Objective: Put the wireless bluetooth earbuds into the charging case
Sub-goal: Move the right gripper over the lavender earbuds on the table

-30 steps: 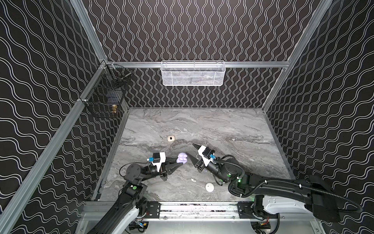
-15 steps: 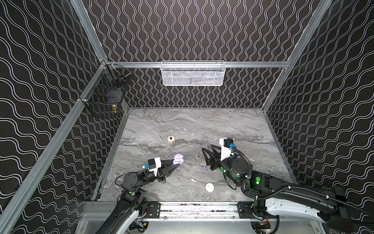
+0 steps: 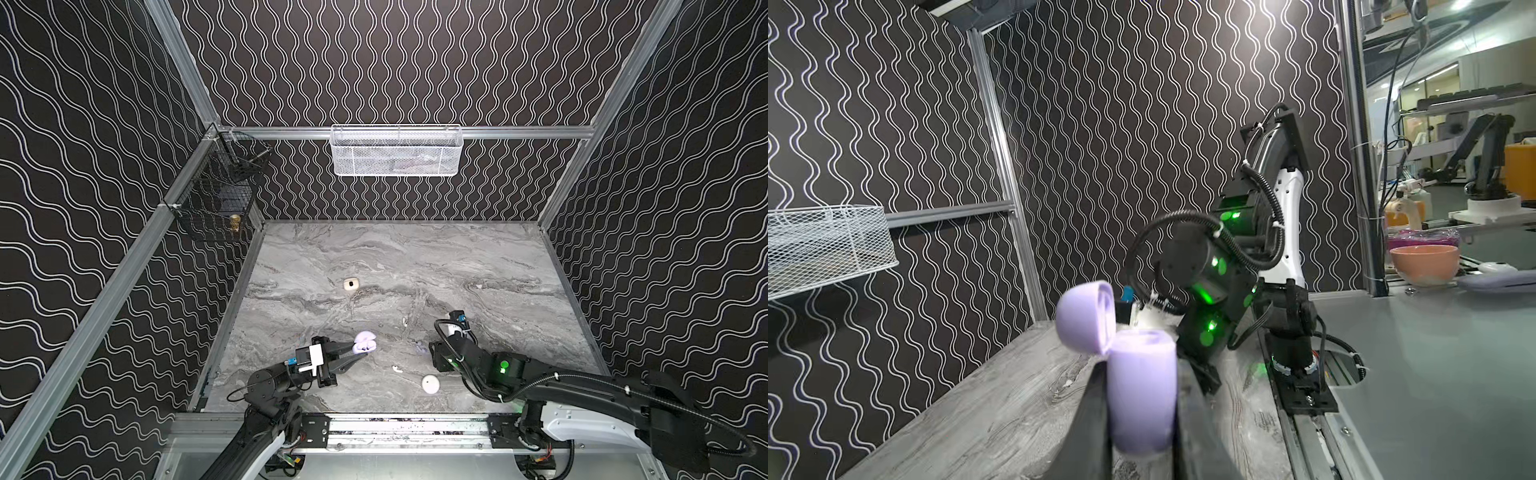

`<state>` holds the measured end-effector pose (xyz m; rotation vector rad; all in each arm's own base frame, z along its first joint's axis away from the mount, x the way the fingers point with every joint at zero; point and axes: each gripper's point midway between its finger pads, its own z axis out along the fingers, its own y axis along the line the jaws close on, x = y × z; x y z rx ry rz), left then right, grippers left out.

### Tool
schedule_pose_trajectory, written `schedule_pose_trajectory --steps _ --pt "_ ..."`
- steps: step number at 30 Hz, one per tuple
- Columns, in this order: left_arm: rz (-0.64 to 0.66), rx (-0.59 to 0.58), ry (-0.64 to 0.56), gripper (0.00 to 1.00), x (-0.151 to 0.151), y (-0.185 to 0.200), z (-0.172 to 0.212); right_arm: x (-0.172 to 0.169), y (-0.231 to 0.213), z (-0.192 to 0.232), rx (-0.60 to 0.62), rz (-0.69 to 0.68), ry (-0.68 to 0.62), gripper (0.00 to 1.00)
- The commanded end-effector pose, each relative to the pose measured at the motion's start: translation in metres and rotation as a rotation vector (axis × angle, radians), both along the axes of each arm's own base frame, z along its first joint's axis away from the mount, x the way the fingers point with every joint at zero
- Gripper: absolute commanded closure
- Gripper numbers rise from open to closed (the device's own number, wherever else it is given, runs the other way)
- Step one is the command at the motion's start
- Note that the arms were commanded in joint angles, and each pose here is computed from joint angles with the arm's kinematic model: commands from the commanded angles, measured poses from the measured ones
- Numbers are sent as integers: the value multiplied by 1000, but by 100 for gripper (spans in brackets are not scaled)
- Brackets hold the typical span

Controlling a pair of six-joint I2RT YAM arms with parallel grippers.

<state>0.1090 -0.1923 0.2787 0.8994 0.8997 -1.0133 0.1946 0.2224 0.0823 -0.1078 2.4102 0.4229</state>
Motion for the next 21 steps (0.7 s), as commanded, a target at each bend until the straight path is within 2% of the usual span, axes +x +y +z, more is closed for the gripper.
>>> schedule_pose_trajectory --steps 1,10,16,21 --pt "33 27 15 100 7 -1 -4 1 12 -10 -2 26 64 48" --pt "154 76 67 100 25 4 -8 6 37 -48 -196 124 168 53" --pt "155 82 69 100 25 4 -8 12 26 -66 -325 95 186 53" --pt "145 87 79 100 27 2 -10 13 19 -73 -357 66 189 53"
